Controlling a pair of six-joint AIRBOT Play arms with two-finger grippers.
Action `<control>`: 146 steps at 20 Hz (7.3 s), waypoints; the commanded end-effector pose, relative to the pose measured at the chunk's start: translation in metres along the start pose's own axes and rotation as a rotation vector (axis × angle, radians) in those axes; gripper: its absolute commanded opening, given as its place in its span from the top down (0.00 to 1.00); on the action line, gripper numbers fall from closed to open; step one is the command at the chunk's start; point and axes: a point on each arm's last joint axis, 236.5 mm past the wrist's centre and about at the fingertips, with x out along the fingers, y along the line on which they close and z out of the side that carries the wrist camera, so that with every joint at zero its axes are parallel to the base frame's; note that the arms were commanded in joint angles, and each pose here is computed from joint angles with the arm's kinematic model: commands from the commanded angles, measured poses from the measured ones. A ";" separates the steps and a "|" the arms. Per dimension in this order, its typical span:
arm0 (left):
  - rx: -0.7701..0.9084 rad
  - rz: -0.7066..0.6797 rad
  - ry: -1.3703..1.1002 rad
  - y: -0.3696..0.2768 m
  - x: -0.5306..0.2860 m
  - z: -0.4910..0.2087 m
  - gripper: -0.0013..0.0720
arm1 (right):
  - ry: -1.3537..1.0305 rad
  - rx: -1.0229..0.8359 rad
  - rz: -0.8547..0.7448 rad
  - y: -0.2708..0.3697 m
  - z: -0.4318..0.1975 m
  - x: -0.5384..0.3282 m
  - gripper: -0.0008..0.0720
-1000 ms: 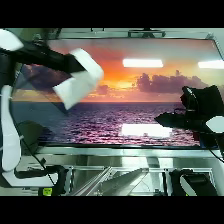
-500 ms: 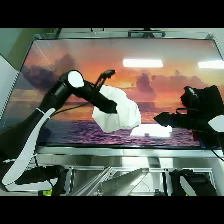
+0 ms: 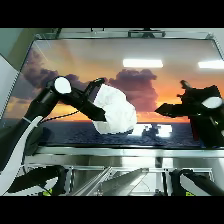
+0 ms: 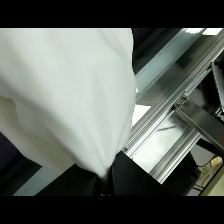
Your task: Fold the shirts.
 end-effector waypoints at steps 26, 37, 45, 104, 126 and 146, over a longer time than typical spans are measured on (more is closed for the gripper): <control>-0.021 0.201 -0.628 0.056 -0.175 0.038 0.95 | -0.272 -0.260 0.354 0.165 0.132 -0.049 0.97; 0.336 0.194 -1.101 -0.120 -0.339 0.010 0.95 | -0.926 -0.807 0.327 0.330 0.064 -0.334 0.97; 0.081 0.128 -0.707 0.011 -0.195 0.075 0.95 | -0.514 -0.595 0.294 0.236 0.125 -0.194 0.97; -0.341 -0.198 -0.010 0.151 0.080 -0.002 0.97 | 0.358 0.276 0.121 -0.020 -0.117 0.074 0.91; 0.638 0.141 -1.094 -0.235 -0.389 -0.024 0.94 | -1.097 -0.869 0.115 0.349 0.026 -0.414 0.97; -0.229 -0.283 -0.224 0.217 0.000 0.169 0.98 | -0.155 0.060 -0.119 -0.063 0.115 0.057 0.97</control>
